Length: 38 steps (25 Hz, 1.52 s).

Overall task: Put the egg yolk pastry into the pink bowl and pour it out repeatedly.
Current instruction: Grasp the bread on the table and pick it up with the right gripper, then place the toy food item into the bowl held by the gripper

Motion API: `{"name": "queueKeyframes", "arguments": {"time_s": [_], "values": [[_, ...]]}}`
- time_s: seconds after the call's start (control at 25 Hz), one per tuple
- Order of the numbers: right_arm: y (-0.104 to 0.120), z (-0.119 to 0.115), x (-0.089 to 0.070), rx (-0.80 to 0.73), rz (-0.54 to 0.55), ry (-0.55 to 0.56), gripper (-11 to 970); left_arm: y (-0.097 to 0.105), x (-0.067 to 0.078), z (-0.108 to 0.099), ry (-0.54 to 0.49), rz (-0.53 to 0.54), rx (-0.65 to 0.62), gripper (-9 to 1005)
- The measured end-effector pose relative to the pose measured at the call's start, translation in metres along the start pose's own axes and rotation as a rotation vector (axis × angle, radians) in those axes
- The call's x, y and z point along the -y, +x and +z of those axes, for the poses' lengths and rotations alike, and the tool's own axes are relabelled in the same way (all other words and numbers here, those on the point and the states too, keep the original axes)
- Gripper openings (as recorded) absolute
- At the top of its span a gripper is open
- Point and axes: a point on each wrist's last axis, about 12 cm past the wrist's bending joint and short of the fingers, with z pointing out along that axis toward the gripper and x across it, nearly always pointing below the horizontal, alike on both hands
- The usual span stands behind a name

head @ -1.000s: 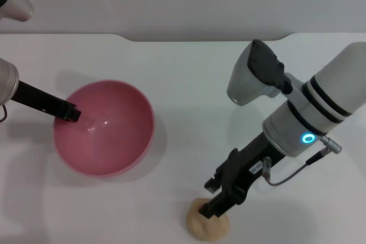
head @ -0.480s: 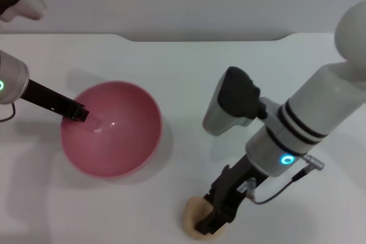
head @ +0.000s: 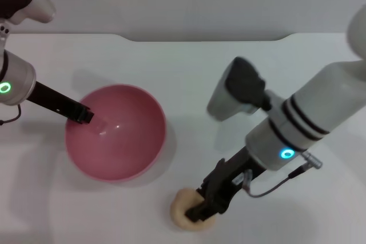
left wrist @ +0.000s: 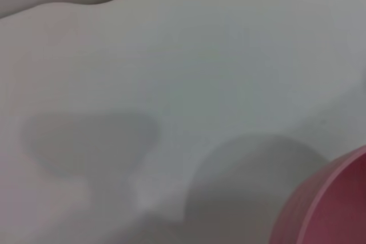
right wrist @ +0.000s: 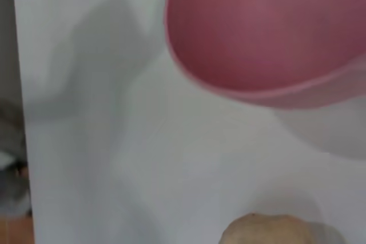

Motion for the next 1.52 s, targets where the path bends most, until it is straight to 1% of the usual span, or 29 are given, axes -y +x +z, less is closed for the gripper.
{"name": "queueKeyframes", "arguments": {"time_s": [0.04,0.12,0.2,0.32,0.4,0.52,0.6,0.64,0.68,0.72,0.76,0.8,0.84,0.92,1.0,1.08,1.16,1.24,1.32,1.44,1.48,1.52], "values": [[0.003,-0.005,0.002,0.024,0.017,-0.009,477,-0.001,0.001,0.0,-0.002,0.006,0.002,-1],[0.009,-0.016,0.005,0.078,0.029,-0.036,413,-0.004,0.002,0.001,-0.007,0.014,0.01,-2],[0.015,-0.026,0.008,0.134,0.038,-0.061,390,-0.006,0.003,0.001,-0.008,0.019,0.012,-2],[0.029,-0.048,0.013,0.246,0.076,-0.094,356,-0.01,0.006,0.005,-0.003,0.035,-0.003,-2],[0.038,-0.065,0.015,0.321,0.076,-0.113,334,-0.013,0.009,0.01,0.005,0.046,-0.019,-2],[0.05,-0.096,0.012,0.43,0.034,-0.137,301,-0.02,0.016,0.017,0.024,0.073,-0.049,-1],[0.056,-0.118,0.007,0.489,-0.031,-0.147,283,-0.027,0.026,0.023,0.032,0.105,-0.067,-1],[0.058,-0.128,0.004,0.511,-0.064,-0.144,275,-0.034,0.034,0.026,0.032,0.136,-0.073,-1],[0.057,-0.135,0.003,0.523,-0.089,-0.138,268,-0.034,0.034,0.026,0.032,0.136,-0.073,-1],[0.055,-0.14,0.002,0.529,-0.106,-0.124,261,-0.045,0.047,0.029,0.034,0.187,-0.071,-1],[0.052,-0.144,0.002,0.532,-0.125,-0.107,253,-0.047,0.05,0.029,0.036,0.198,-0.069,0],[0.048,-0.146,0.002,0.531,-0.136,-0.093,246,-0.054,0.059,0.031,0.04,0.225,-0.063,0],[0.045,-0.146,0.003,0.526,-0.144,-0.08,243,-0.058,0.064,0.031,0.046,0.24,-0.057,0],[0.035,-0.142,0.005,0.49,-0.16,-0.056,236,-0.067,0.077,0.032,0.062,0.274,-0.046,0],[0.029,-0.134,0.008,0.417,-0.164,-0.034,229,-0.073,0.085,0.033,0.074,0.291,-0.033,0],[0.025,-0.125,0.009,0.334,-0.159,-0.019,222,-0.076,0.091,0.033,0.081,0.298,-0.026,0],[0.023,-0.12,0.01,0.295,-0.148,-0.008,216,-0.078,0.093,0.034,0.083,0.297,-0.022,0],[0.022,-0.118,0.01,0.289,-0.138,0.003,209,-0.078,0.093,0.034,0.083,0.294,-0.022,-1],[0.022,-0.12,0.011,0.297,-0.13,0.013,268,-0.077,0.092,0.034,0.082,0.287,-0.021,-1],[0.025,-0.127,0.013,0.327,-0.111,0.033,357,-0.077,0.091,0.034,0.08,0.278,-0.015,-1],[0.026,-0.133,0.015,0.356,-0.1,0.049,386,-0.077,0.091,0.034,0.083,0.276,-0.012,-1],[0.026,-0.133,0.015,0.356,-0.1,0.049,416,-0.077,0.091,0.034,0.083,0.276,-0.012,-1]]}}
